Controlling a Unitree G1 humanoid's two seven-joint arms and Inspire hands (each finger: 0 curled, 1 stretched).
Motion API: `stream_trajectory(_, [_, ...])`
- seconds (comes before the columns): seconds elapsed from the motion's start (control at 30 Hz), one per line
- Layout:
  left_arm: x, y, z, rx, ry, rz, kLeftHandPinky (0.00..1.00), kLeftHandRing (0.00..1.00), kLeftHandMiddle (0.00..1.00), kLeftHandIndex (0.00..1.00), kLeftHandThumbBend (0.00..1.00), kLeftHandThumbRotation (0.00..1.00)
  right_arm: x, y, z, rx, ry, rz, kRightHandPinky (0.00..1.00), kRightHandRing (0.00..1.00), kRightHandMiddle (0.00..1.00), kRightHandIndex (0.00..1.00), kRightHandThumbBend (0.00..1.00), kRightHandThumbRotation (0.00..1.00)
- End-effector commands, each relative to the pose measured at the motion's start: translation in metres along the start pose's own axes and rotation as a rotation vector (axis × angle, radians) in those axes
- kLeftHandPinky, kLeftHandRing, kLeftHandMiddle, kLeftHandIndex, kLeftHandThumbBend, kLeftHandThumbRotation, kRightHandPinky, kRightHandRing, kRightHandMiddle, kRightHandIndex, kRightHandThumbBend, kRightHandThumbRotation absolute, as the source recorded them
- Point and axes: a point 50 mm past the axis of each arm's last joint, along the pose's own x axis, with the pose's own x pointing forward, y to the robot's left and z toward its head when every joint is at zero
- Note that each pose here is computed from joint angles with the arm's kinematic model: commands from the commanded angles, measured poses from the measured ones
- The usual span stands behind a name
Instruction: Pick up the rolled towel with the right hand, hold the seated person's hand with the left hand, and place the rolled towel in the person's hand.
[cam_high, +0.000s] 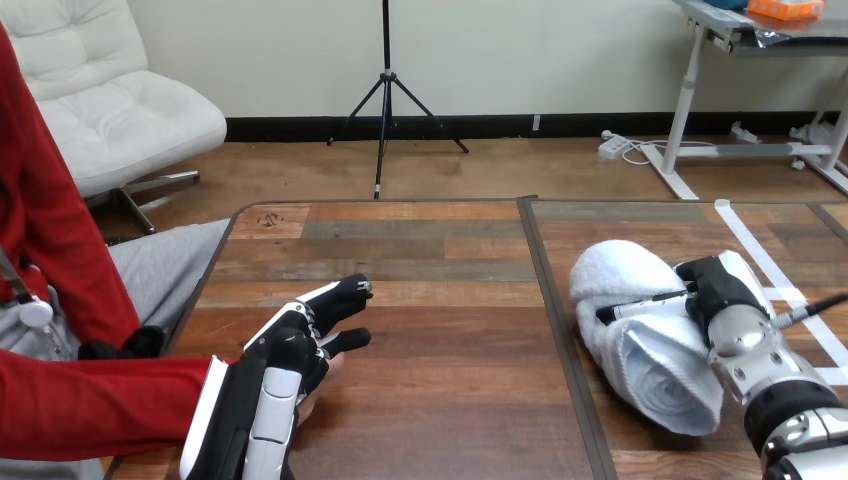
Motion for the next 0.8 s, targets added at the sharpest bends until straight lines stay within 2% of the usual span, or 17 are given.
stream_trajectory(0.0, [0.014, -0.004, 0.014, -0.019, -0.112, 0.004, 0.77, 0.86, 0.84, 0.71, 0.68, 1.00, -0.002, 0.004, 0.023, 0.082, -0.110, -0.028, 0.29, 0.35, 0.41, 0.44, 0.81, 0.00])
stream_trajectory(0.27, [0.014, -0.004, 0.014, -0.024, -0.107, 0.009, 0.77, 0.86, 0.84, 0.71, 0.69, 1.00, -0.004, 0.001, 0.034, 0.194, -0.238, -0.060, 0.31, 0.36, 0.42, 0.46, 0.78, 0.00])
stream_trajectory(0.77, [0.015, -0.001, 0.013, -0.011, -0.100, 0.010, 0.77, 0.86, 0.83, 0.71, 0.69, 1.00, -0.016, -0.001, 0.047, 0.386, -0.495, -0.098, 0.27, 0.32, 0.39, 0.46, 0.75, 0.00])
